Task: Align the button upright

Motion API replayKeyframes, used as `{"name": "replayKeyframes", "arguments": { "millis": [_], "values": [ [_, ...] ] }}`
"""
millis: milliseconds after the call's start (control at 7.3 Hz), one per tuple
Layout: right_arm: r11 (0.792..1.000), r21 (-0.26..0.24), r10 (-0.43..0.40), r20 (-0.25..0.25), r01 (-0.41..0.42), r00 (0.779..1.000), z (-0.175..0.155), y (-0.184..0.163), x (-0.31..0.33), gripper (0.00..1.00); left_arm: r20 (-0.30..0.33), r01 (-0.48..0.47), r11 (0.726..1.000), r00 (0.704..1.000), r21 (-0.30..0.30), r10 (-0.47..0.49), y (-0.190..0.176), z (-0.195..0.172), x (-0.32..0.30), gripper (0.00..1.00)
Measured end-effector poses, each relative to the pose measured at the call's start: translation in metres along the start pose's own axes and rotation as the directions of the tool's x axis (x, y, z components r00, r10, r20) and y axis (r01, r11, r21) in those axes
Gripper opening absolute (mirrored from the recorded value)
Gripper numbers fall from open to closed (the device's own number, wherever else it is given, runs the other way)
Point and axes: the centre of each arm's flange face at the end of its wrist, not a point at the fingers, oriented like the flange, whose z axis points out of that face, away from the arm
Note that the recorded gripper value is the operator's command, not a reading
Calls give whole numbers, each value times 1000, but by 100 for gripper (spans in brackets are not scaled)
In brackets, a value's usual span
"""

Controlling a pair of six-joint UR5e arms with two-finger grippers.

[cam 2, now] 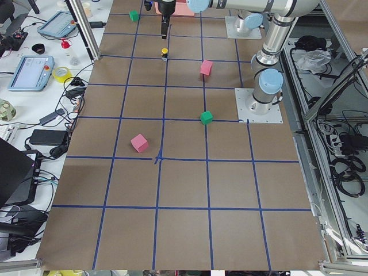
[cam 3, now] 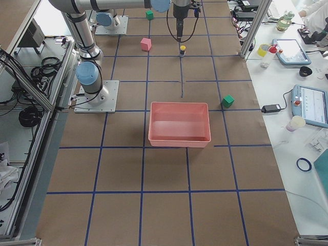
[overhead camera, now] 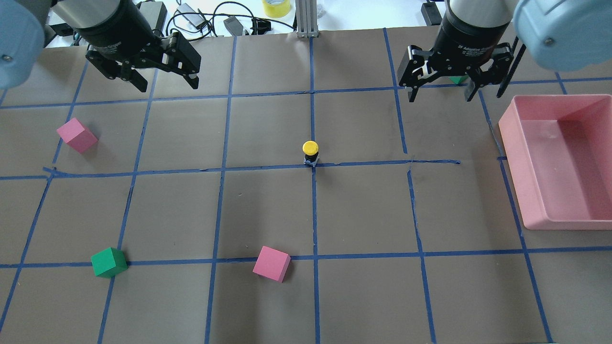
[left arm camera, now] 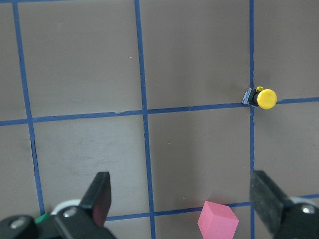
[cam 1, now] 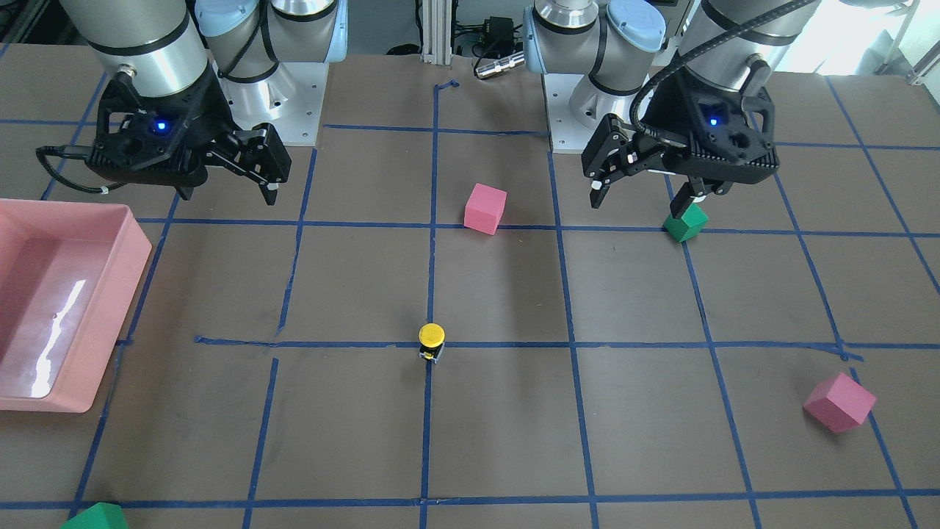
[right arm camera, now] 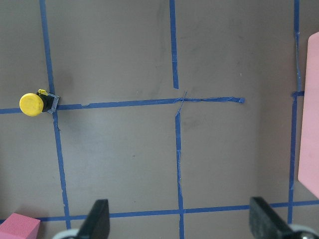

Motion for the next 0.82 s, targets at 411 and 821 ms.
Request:
{"name": "replayKeyframes", "arguments": {
  "millis": [411, 821],
  "values": [
    [1000, 3, 0, 1, 0, 1000, 0, 0, 0, 100, 39, -3, 1000, 999, -11, 4, 10, 3, -4, 100],
    [999, 40, -2, 13, 2, 1000, -4, -4, -1, 100, 71, -3, 1000, 997, -12, 4, 20, -1, -5, 100]
  ]
}}
